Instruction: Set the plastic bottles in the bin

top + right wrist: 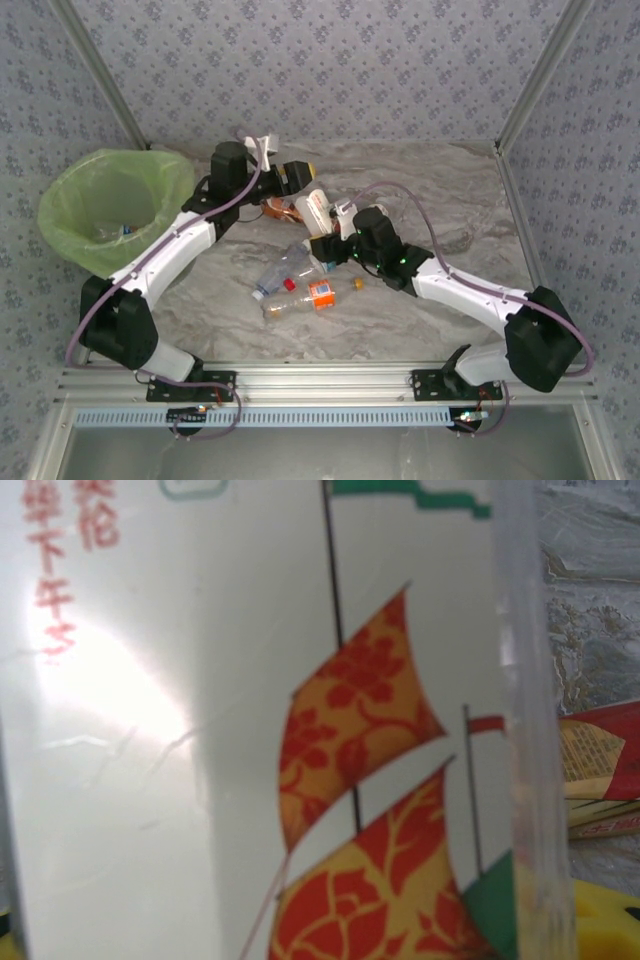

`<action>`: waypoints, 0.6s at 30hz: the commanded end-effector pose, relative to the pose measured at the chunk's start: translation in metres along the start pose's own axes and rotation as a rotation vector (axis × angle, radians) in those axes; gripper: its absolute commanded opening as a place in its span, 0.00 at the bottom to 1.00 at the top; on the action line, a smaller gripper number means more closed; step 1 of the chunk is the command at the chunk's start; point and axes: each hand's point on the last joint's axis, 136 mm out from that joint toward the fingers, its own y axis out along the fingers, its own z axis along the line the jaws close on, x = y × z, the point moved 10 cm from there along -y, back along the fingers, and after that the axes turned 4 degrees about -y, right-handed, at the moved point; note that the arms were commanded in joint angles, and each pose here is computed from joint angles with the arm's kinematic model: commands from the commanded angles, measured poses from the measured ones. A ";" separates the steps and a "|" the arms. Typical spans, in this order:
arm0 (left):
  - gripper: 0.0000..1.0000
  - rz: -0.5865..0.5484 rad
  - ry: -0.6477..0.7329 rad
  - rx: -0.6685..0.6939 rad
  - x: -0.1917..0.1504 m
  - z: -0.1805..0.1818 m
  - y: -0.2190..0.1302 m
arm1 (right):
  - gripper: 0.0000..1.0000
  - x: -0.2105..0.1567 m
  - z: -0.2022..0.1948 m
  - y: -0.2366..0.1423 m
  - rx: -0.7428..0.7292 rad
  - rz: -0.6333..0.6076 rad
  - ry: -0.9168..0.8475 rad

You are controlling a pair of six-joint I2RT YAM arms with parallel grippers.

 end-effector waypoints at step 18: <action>0.29 -0.012 -0.013 0.036 -0.001 0.004 0.003 | 0.67 0.019 0.015 0.004 0.076 -0.057 -0.006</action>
